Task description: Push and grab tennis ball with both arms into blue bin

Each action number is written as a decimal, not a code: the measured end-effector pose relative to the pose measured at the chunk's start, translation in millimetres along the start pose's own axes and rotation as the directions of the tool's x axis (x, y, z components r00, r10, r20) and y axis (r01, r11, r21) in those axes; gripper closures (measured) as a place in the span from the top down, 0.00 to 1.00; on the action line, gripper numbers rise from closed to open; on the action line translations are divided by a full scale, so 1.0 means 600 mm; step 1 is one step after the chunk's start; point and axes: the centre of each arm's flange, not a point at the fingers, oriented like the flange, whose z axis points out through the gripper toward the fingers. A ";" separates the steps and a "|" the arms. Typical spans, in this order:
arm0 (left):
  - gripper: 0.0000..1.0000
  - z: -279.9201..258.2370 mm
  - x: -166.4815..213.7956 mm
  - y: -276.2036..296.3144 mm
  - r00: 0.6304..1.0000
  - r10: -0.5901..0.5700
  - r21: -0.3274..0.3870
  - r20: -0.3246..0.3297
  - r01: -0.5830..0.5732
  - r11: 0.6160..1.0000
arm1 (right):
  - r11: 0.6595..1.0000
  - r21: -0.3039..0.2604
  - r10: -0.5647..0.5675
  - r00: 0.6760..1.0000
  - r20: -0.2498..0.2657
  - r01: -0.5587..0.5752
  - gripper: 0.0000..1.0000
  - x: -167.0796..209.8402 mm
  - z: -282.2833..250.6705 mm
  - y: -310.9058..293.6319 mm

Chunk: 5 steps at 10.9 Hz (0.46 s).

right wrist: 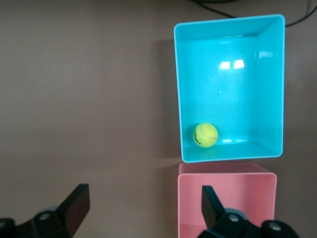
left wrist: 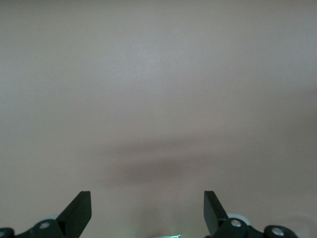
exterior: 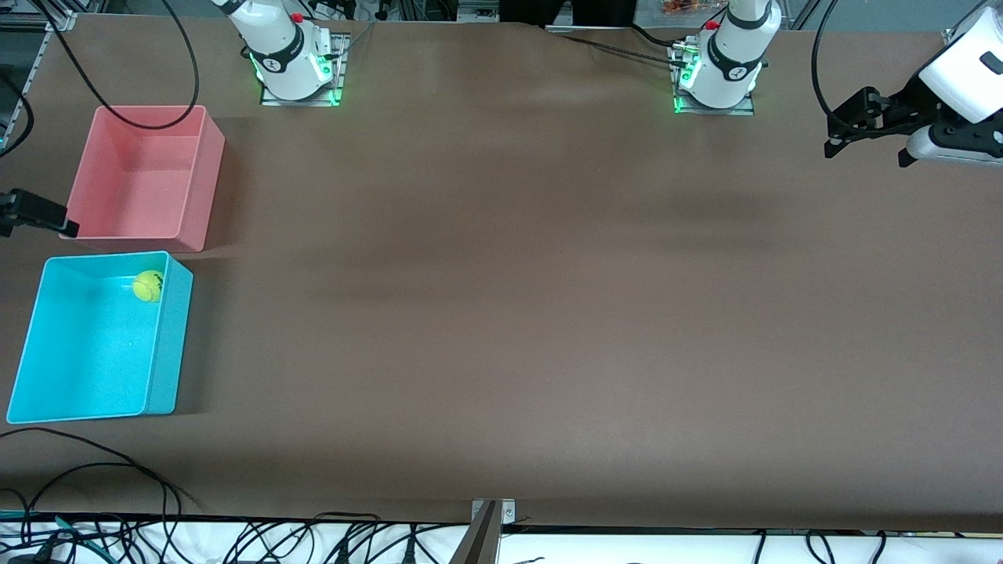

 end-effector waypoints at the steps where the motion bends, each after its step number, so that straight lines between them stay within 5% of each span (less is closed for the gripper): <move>1: 1.00 0.000 0.000 -0.001 1.000 -0.001 0.000 0.000 0.001 1.000 | 1.000 -0.004 0.015 0.999 -0.042 -0.015 1.00 -0.021 -0.012 -0.014; 5: 1.00 -0.001 0.000 -0.001 1.000 -0.002 0.000 -0.001 0.002 1.000 | 0.996 0.003 0.084 0.988 -0.131 -0.084 1.00 -0.037 -0.004 -0.074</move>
